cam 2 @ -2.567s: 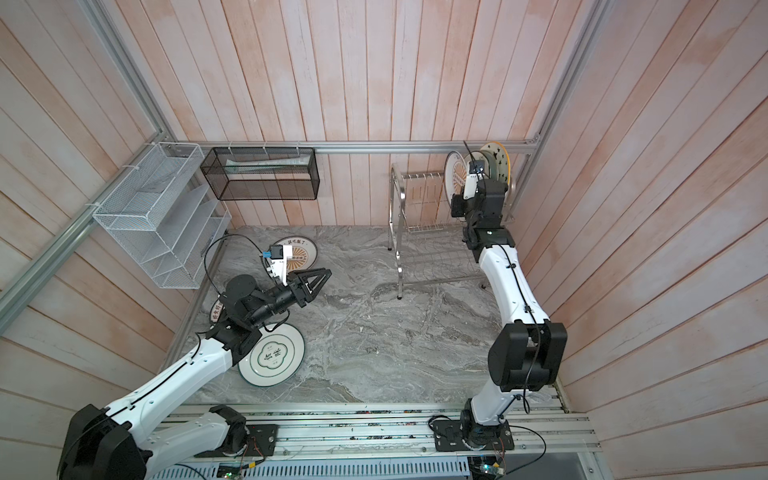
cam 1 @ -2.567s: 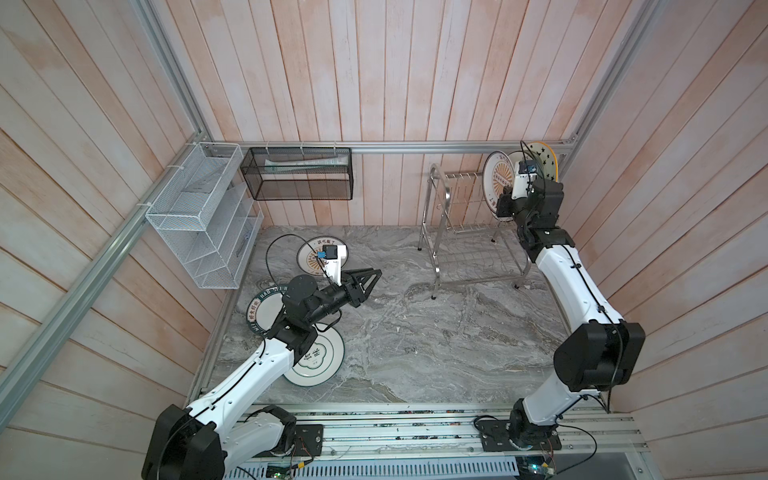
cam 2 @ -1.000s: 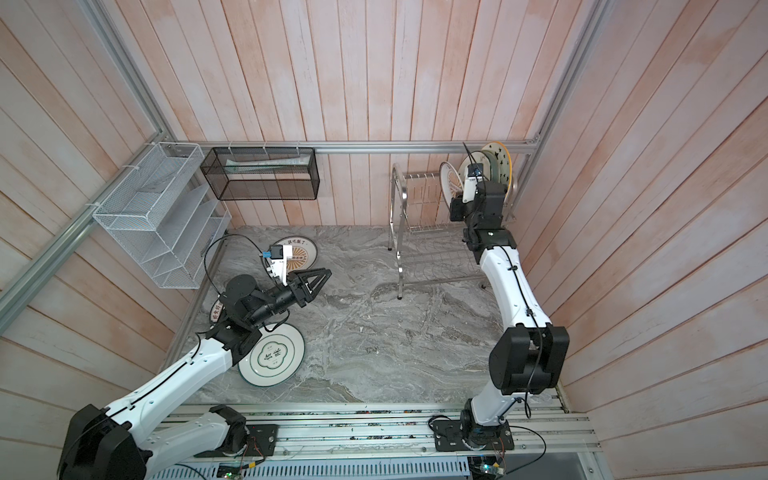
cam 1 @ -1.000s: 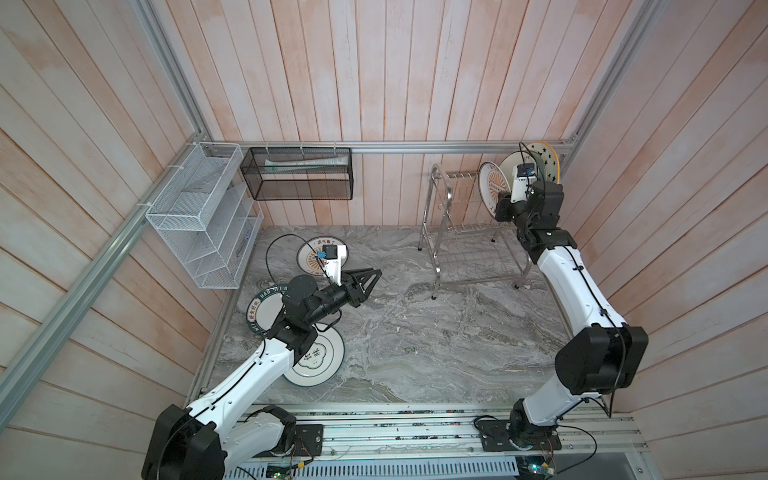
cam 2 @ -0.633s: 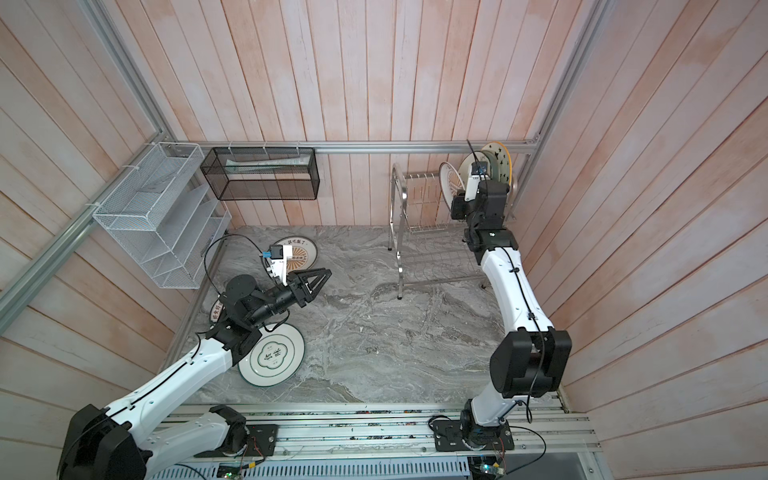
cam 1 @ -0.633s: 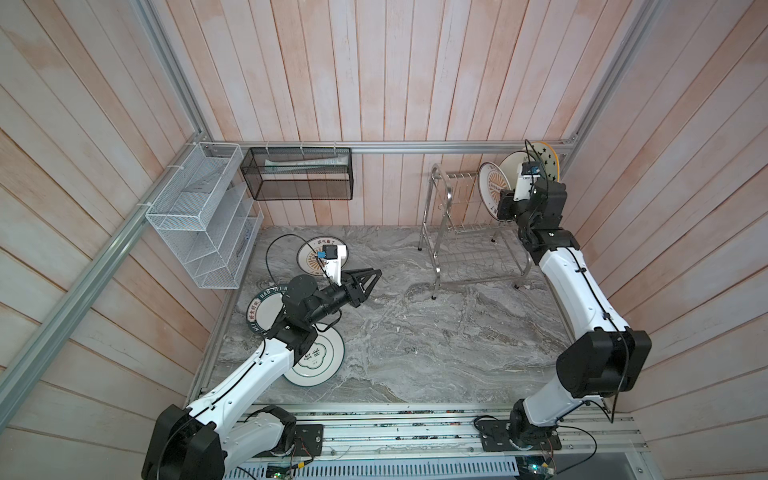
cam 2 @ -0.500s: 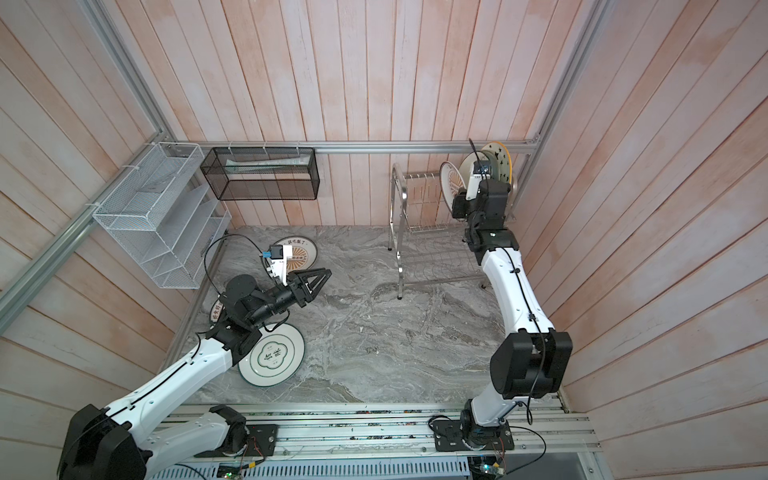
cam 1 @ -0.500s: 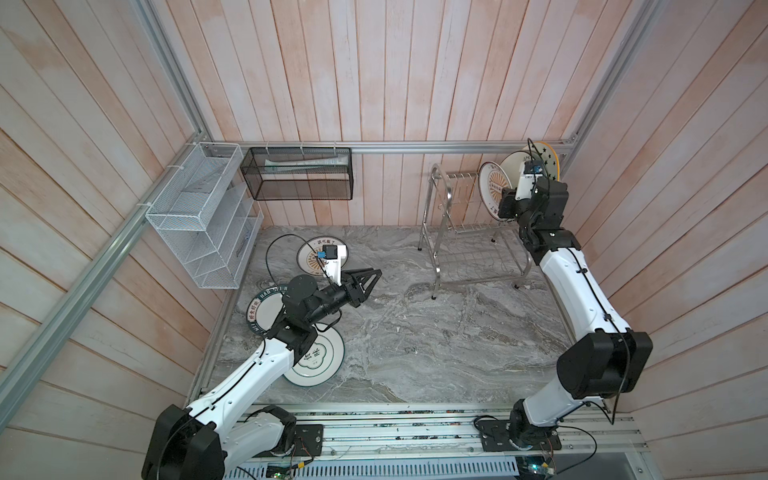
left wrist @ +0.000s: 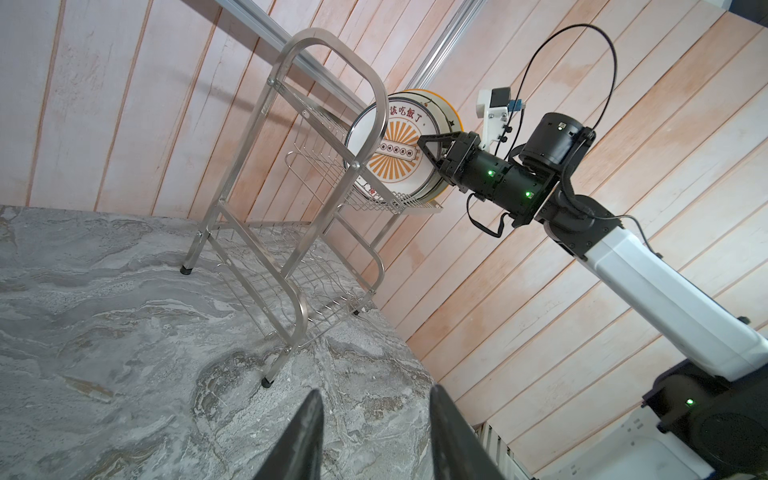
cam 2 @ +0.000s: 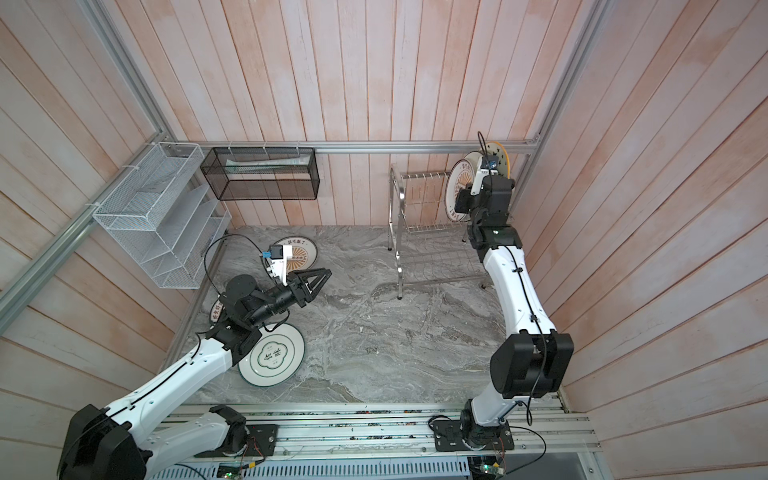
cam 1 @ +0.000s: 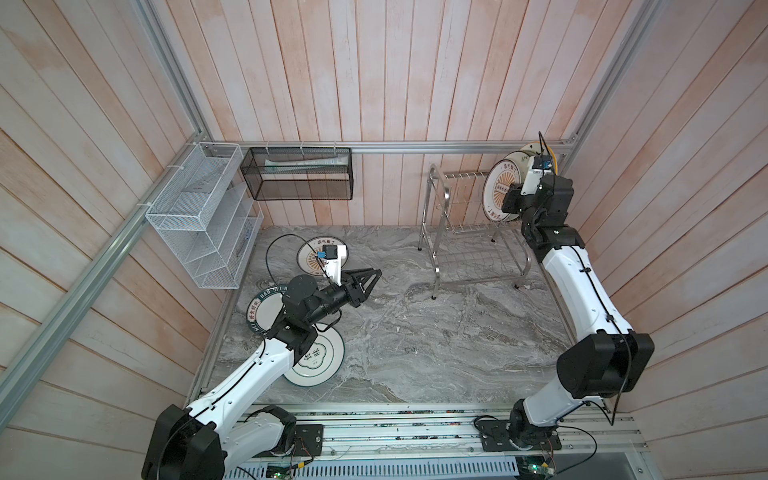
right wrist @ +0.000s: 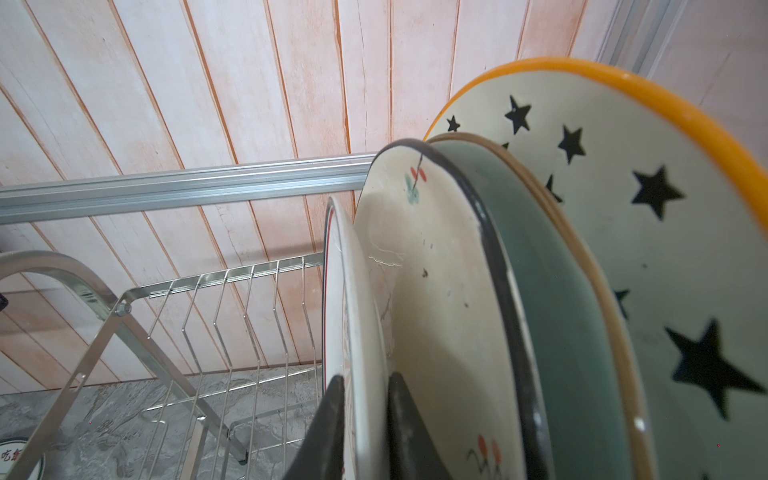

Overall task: Load the plates into the dish rack
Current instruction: 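Lower the sunburst plate into the rack slot beside the berry plate with the right gripper, then open the right gripper and pull it back from the rack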

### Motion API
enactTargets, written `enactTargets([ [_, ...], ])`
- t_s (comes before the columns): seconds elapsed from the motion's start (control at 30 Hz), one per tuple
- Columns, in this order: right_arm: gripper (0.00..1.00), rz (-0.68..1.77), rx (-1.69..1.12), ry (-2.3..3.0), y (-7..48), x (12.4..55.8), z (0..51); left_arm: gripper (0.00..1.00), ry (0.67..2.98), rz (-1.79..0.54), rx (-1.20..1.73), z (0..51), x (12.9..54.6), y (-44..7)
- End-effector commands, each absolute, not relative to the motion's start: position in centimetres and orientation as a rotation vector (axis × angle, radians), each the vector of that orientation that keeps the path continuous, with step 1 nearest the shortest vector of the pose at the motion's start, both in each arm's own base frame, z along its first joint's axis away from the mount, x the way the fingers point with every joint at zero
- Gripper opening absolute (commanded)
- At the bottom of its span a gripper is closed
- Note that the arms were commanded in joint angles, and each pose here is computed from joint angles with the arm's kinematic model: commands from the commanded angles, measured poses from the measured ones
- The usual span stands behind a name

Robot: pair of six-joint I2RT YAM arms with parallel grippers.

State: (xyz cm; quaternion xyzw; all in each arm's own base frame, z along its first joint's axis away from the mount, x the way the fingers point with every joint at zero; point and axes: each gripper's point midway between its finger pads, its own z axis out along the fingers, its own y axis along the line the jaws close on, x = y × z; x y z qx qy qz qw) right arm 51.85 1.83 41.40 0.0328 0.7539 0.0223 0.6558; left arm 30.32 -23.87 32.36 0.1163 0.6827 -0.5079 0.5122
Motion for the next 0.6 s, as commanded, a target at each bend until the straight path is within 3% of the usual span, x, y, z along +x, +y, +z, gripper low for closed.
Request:
enactTargets([
  [0.0,0.28,0.069,0.090,1.694,1.7,52.2,42.1,0.43,1.635,-1.208,0.294,32.3,29.9,-23.7],
  [0.23,0.40,0.049,0.081,1.649,1.5,51.6,43.5,0.43,1.635,-1.205,0.292,32.3,30.0,-23.7],
  [0.57,0.43,0.046,0.068,1.615,1.6,51.1,44.8,0.43,1.634,-1.204,0.288,32.4,30.0,-23.6],
])
